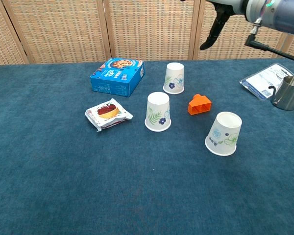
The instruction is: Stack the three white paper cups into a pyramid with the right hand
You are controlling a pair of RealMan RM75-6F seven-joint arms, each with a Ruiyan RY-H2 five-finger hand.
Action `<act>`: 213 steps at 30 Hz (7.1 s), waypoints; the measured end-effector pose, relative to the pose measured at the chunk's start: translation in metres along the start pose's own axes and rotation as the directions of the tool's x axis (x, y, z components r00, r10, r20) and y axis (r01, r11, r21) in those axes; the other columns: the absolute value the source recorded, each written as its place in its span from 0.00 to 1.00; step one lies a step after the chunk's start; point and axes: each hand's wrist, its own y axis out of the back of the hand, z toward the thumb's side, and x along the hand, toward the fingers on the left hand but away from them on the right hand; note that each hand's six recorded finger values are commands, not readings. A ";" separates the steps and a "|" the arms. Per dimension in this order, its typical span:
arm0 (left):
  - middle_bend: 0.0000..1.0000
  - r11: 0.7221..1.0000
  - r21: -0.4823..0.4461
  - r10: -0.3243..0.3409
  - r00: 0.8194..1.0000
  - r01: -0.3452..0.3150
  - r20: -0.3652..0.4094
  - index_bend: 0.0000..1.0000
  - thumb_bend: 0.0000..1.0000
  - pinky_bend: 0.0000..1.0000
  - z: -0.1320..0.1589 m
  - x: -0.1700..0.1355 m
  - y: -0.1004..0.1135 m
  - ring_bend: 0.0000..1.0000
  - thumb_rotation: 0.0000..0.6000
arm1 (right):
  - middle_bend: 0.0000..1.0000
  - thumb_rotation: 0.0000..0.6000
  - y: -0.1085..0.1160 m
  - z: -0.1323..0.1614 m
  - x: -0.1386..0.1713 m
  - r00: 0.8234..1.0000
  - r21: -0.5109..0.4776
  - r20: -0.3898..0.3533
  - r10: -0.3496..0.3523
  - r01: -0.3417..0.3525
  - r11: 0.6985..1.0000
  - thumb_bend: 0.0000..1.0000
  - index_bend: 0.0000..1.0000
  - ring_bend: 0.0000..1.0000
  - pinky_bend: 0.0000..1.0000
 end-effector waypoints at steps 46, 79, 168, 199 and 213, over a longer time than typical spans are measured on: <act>0.00 0.997 0.040 -0.069 0.996 0.071 -0.048 0.00 0.20 0.00 -0.009 0.019 -0.026 0.00 1.00 | 0.00 1.00 -0.099 0.030 -0.094 0.965 0.063 0.092 0.247 -0.253 0.965 0.04 0.21 0.00 0.00; 0.00 0.995 0.058 -0.080 0.997 0.081 -0.014 0.00 0.20 0.00 0.003 0.019 -0.031 0.00 1.00 | 0.00 1.00 -0.114 0.038 -0.094 0.960 0.084 0.092 0.266 -0.273 0.958 0.04 0.31 0.00 0.00; 0.00 0.991 0.042 -0.132 0.990 0.130 0.052 0.00 0.20 0.00 0.016 0.014 -0.042 0.00 1.00 | 0.07 1.00 -0.064 0.004 -0.095 0.993 0.173 0.119 0.011 -0.032 0.984 0.06 0.58 0.00 0.00; 0.00 0.997 0.012 -0.074 0.983 0.073 0.165 0.00 0.20 0.00 0.042 -0.011 -0.013 0.00 1.00 | 0.06 1.00 0.035 -0.021 0.043 0.989 0.290 -0.063 -0.132 0.144 0.946 0.06 0.58 0.00 0.00; 0.00 0.998 0.016 -0.068 0.977 0.066 0.201 0.00 0.20 0.00 0.051 -0.017 -0.011 0.00 1.00 | 0.06 1.00 0.043 -0.058 0.119 0.997 0.378 -0.024 -0.068 0.072 0.923 0.06 0.58 0.00 0.00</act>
